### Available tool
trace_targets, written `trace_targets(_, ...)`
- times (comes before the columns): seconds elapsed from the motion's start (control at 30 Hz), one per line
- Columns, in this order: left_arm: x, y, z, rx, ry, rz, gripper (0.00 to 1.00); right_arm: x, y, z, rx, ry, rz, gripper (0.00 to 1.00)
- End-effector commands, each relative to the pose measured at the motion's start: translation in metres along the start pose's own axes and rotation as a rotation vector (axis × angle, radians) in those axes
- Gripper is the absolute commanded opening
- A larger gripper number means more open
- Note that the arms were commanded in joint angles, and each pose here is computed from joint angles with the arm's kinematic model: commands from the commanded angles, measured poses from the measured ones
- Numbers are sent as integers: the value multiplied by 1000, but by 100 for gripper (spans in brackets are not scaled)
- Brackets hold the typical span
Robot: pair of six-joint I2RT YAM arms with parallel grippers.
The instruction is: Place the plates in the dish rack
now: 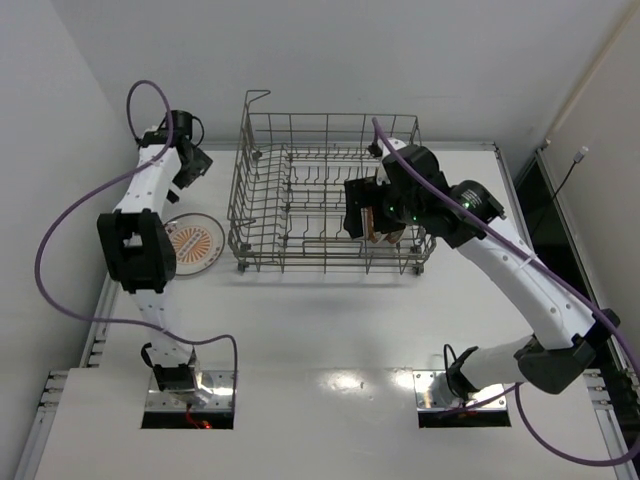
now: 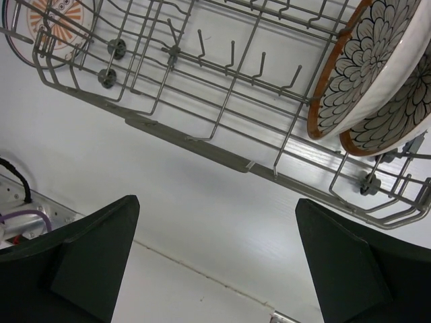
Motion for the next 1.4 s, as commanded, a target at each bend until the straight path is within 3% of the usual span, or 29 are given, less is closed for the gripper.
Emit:
trace_targets(0.0,28,-13,-3,-38,94,33,100,3,-1,4,-6,-25,4,100)
trace_targets(0.07,53,-17,-17,-41,153,73,100,3,-3,3,2,-20,-9,100)
trace_targets(0.57,124,5,-69,3,408,222,100,24,-13,-6,11,64,-57,100)
trace_targets(0.67,128,10,-78,5,454,214,88,23,-15,-10,9,82,-67,100)
trace_targets(0.77,136,13,-91,24,505,172,69,25,-17,-12,7,87,-81,100)
trace_targets(0.87,135,12,-96,44,541,130,48,26,-23,-16,12,93,-102,100)
trace_targets(0.9,133,10,-97,48,554,113,33,23,-23,-15,22,84,-97,100)
trace_targets(1.03,130,10,-95,64,555,93,0,22,-25,-19,21,90,-101,100)
trace_targets(1.37,91,-12,-54,16,474,-67,0,21,-29,-19,28,89,-108,100)
Point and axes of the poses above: each gripper's point midway between its finger pads, its own x axis out along the fingers, its own y axis along the line the jaws close on, z = x × y, the point moved 7 cm from there along -x, back along the fingers, and after that the axes turned 10 degrees about x, right-handed, at the moved point
